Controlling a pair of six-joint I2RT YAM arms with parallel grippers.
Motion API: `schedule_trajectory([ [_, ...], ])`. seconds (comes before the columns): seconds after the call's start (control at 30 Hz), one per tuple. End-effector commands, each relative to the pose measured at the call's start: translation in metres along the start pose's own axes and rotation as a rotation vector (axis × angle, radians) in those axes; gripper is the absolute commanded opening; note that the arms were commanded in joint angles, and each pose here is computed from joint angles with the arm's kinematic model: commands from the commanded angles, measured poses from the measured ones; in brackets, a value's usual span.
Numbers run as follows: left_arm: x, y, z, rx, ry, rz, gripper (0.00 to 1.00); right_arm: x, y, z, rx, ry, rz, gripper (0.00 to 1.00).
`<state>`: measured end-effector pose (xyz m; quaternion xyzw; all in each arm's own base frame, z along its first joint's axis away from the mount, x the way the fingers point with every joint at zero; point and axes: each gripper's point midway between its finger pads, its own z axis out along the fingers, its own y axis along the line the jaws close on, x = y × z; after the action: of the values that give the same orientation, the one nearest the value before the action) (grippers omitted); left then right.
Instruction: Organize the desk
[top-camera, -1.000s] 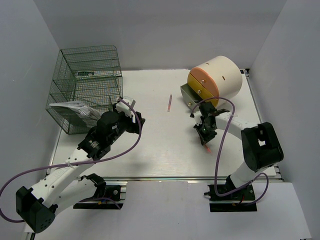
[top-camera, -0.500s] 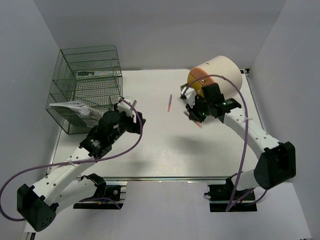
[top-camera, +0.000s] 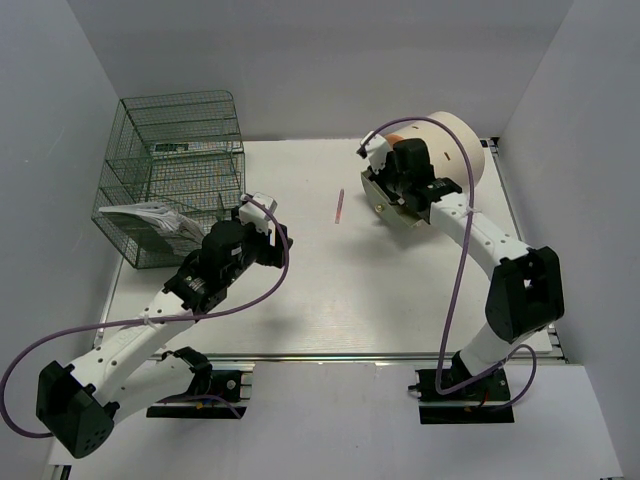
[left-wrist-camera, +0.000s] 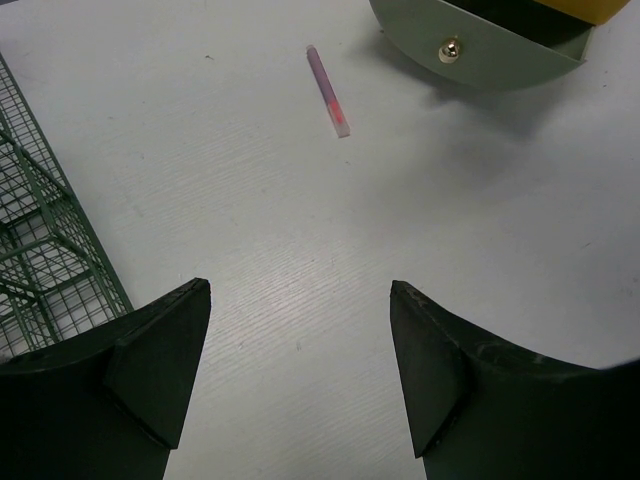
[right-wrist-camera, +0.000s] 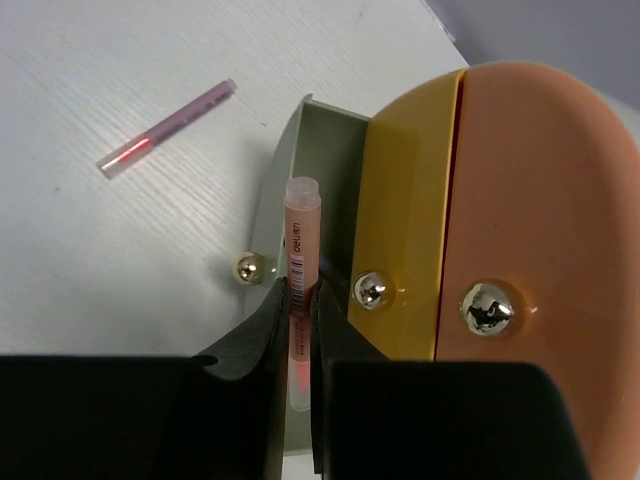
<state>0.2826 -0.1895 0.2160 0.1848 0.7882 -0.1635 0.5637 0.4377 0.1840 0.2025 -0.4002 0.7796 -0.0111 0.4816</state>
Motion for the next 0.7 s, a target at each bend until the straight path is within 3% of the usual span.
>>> schedule_trajectory([
  [0.0, -0.002, 0.001, 0.001, -0.004, -0.014, 0.011, 0.82, -0.013, -0.030, 0.003, 0.124, -0.046, 0.000, 0.00],
  [0.13, 0.000, 0.000, 0.001, 0.000, -0.011, 0.011, 0.82, 0.002, -0.034, 0.010, 0.142, -0.014, -0.019, 0.01],
  [0.27, 0.001, -0.007, 0.002, 0.039, -0.012, 0.002, 0.82, 0.019, -0.032, 0.018, 0.118, 0.027, -0.036, 0.08],
  [0.53, 0.008, -0.019, 0.008, 0.101, 0.011, -0.009, 0.82, 0.043, -0.021, 0.024, 0.066, 0.084, -0.023, 0.39],
  [0.67, 0.012, -0.023, 0.011, 0.124, 0.014, -0.012, 0.82, 0.050, -0.020, 0.023, 0.062, 0.097, 0.001, 0.43],
])
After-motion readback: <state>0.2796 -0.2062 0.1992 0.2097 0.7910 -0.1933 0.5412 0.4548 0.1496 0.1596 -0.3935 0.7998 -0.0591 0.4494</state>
